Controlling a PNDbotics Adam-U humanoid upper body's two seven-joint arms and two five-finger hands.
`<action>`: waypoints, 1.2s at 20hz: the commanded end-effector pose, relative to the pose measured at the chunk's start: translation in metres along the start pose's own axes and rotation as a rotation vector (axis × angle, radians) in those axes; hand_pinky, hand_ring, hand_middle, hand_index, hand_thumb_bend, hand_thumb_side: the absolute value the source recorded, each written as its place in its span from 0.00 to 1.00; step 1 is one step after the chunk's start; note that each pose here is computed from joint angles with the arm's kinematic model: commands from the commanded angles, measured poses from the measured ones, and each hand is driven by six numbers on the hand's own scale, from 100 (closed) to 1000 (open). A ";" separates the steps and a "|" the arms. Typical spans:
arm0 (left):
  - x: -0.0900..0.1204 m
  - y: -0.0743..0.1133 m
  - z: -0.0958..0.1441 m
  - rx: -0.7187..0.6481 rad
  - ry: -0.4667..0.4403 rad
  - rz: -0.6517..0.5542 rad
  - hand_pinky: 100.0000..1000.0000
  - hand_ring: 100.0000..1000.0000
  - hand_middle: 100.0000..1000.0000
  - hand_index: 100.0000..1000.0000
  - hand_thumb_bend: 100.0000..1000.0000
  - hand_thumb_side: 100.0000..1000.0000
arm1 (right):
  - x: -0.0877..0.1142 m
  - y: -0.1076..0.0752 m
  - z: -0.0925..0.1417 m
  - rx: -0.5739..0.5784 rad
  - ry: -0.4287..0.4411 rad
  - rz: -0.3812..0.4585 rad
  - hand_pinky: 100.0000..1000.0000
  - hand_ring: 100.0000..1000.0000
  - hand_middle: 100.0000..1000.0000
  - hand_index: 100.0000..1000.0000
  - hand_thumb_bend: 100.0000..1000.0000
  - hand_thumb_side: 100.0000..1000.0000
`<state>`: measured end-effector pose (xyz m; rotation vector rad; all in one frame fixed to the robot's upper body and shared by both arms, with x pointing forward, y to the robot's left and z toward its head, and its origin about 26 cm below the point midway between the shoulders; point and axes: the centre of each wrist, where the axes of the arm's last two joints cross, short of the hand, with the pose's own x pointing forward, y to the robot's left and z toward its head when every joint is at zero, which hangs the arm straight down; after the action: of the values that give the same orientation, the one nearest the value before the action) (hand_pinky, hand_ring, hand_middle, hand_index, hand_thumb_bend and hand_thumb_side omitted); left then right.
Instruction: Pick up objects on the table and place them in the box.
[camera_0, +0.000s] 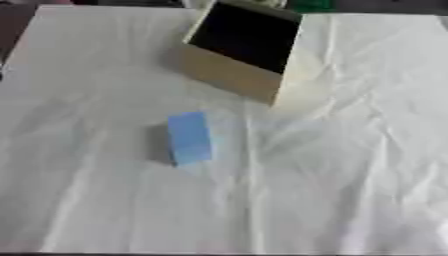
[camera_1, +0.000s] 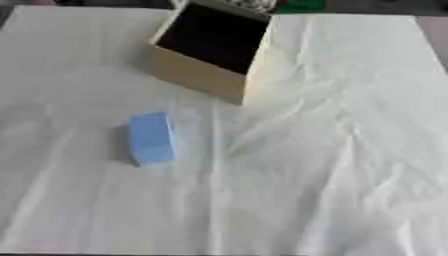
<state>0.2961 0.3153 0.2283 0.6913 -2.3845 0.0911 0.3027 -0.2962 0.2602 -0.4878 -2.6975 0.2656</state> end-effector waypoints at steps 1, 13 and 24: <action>0.007 0.004 -0.006 0.002 -0.035 -0.007 0.63 0.54 0.48 0.73 0.08 0.12 | 0.005 -0.005 -0.006 0.003 -0.030 0.018 0.72 0.72 0.70 0.83 0.00 0.29; 0.019 -0.002 -0.020 -0.093 -0.085 -0.170 0.63 0.55 0.50 0.75 0.12 0.07 | 0.005 -0.005 -0.005 0.006 -0.027 0.015 0.72 0.72 0.70 0.83 0.00 0.28; 0.058 -0.025 -0.049 -0.609 -0.224 -0.588 0.64 0.59 0.57 0.80 0.23 0.03 | 0.004 -0.004 -0.004 0.032 -0.018 0.015 0.72 0.72 0.70 0.83 0.00 0.28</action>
<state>0.3036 0.2785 0.2891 1.0427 -2.1544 -0.8562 0.3024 -0.2965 0.2574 -0.4853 -2.6825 0.2791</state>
